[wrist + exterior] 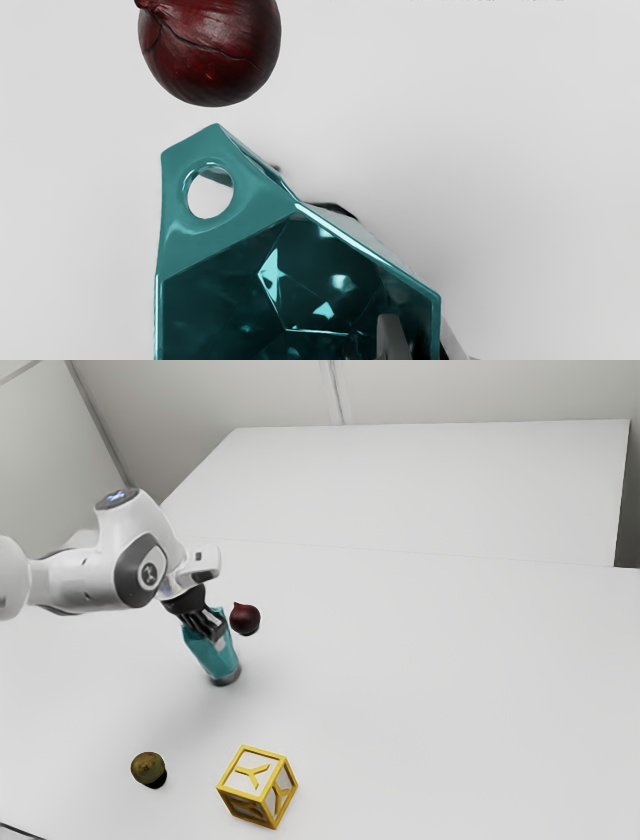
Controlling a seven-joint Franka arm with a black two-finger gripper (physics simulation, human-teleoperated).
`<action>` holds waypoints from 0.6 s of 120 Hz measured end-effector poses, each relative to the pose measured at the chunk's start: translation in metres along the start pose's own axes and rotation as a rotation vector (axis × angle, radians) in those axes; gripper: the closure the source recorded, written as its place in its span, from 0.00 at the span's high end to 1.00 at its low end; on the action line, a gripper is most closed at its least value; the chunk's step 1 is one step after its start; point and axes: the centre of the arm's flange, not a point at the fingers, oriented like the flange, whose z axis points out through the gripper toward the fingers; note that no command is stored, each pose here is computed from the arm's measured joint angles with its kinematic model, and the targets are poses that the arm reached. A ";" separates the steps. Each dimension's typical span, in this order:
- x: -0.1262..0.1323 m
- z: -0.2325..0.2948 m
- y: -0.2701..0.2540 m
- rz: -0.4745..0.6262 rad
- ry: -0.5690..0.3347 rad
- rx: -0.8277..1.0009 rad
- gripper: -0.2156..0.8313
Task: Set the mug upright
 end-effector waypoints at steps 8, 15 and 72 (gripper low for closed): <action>0.001 0.002 0.001 -0.013 0.003 -0.001 0.27; 0.003 0.003 0.003 -0.022 0.004 -0.001 0.39; 0.073 -0.192 0.010 -0.045 0.134 0.053 0.74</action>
